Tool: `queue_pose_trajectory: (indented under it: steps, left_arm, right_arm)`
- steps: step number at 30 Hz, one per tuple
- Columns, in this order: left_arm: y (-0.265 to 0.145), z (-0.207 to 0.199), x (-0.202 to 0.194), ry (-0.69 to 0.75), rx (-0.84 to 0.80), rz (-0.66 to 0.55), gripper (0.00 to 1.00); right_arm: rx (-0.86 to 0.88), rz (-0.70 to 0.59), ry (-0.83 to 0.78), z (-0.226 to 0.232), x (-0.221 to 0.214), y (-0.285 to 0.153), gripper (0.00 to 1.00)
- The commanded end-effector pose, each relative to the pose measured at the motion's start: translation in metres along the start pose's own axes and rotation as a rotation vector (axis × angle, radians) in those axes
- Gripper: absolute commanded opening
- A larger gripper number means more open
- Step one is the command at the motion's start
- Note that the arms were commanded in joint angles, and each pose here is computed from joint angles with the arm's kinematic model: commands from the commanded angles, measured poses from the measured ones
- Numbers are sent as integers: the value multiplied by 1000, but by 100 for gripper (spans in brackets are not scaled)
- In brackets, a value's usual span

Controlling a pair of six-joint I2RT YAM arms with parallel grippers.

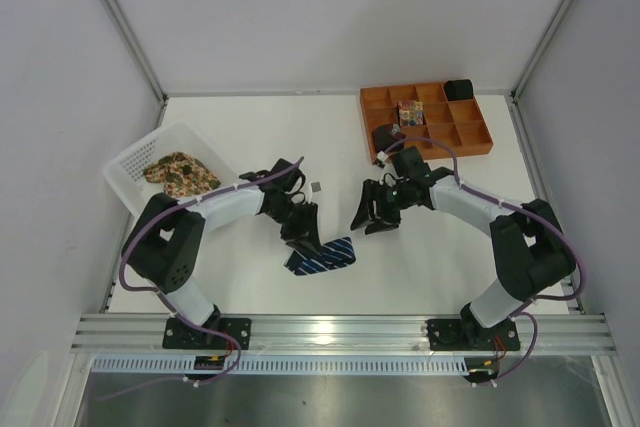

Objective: Roll the ties
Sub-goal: Roll the tie

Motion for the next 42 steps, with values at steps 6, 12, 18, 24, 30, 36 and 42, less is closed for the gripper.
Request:
queue_pose_trajectory:
  steps: [6,12,18,24,30,36,42]
  left_arm:
    - [-2,-22,20,-27,-127,-33,47]
    - [11,-17,13,-84,-178,-24,48]
    - [16,-18,19,-97,-208,-45,36]
    - [26,-11,20,-120,-195,-36,36]
    - [33,-4,21,-132,-172,-33,35]
    - [39,5,14,-142,-141,-14,34]
    - [44,11,11,-144,-123,-7,34]
  right_arm:
    - [56,73,14,-11,-7,6,58]
    - [43,66,24,-19,-8,11,59]
    - [44,82,44,-26,-11,17,59]
    - [71,146,58,-34,-19,26,62]
    - [99,183,57,-37,-22,30,69]
    - [128,223,62,-40,-25,35,72]
    - [175,236,70,-37,-24,38,75]
Point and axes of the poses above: each gripper's point midway between its finger pads, its own y axis out along the fingers, its own z axis along the line the jaws close on, x = y × z, the point moved 5 cm from there along -y, back along the fingers, and after that the axes turned 10 degrees about y, right-handed, at the moved point
